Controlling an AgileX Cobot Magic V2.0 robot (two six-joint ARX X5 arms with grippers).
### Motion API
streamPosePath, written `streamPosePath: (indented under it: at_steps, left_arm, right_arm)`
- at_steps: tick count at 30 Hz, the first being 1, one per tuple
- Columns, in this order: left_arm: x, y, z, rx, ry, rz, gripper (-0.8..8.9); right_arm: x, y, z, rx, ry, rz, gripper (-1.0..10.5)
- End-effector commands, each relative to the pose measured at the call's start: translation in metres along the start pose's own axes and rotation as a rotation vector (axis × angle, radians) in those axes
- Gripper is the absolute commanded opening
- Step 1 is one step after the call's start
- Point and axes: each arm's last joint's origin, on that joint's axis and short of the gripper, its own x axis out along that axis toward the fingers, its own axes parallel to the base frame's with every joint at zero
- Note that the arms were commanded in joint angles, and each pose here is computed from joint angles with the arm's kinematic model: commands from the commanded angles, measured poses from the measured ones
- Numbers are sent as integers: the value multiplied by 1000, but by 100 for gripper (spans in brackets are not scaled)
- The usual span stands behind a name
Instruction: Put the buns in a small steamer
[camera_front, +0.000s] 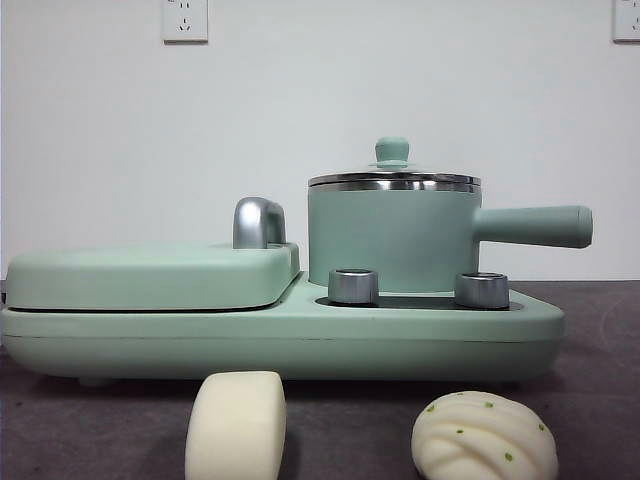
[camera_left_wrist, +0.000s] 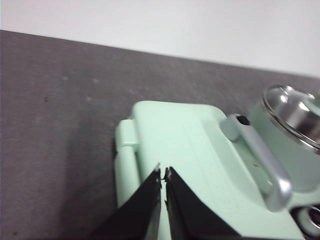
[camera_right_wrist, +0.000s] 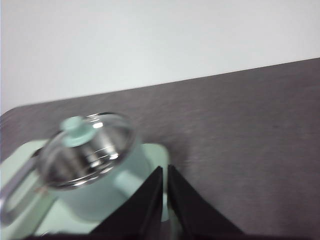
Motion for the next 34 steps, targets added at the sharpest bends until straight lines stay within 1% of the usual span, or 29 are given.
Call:
streamPosePath:
  at_steps: [1,3,7,10,13,17,22,23,24,26,27,29,30,31,34]
  left_arm:
    - [5,-9,25,78,26,-52,16]
    - [10,-14,38,99,65,-91,16]
    - [19,-26,62,94,138,-216,16]
    - [25,-34,75,83,186,-326,16]
    - [27,-39,84,77,196,-431,17]
    - [29,-40,88,89,157,-444,20]
    - [29,-40,89,93,145,-445,41]
    - [29,-40,89,94,145,-445,68]
    - [29,-40,89,93,145,-445,122]
    - [29,-40,89,94,145,-445,260]
    - [29,-40,89,94,145,-445,345]
    - [29,-40,89,94,144,-445,468]
    - [29,-40,89,94,144,-445,507]
    - [29,-40,89,94,143,-445,519]
    - [29,-40,89,92,144,-445,522]
  right_arm:
    - [2,7,19,-64,57,75,12]
    - [4,11,30,-88,103,144,12]
    - [10,18,48,-116,178,308,12]
    - [15,21,55,-123,203,399,12]
    - [17,22,57,-116,211,467,12]
    - [17,21,56,-108,222,464,13]
    - [17,21,53,-91,249,460,13]
    - [17,21,52,-87,253,459,14]
    - [17,21,52,-84,258,458,18]
    - [17,21,52,-84,258,458,127]
    - [17,21,52,-85,258,458,224]
    - [17,21,52,-84,258,457,404]
    - [17,21,52,-82,259,457,468]
    - [17,21,52,-80,259,457,514]
    - [17,21,52,-77,260,457,528]
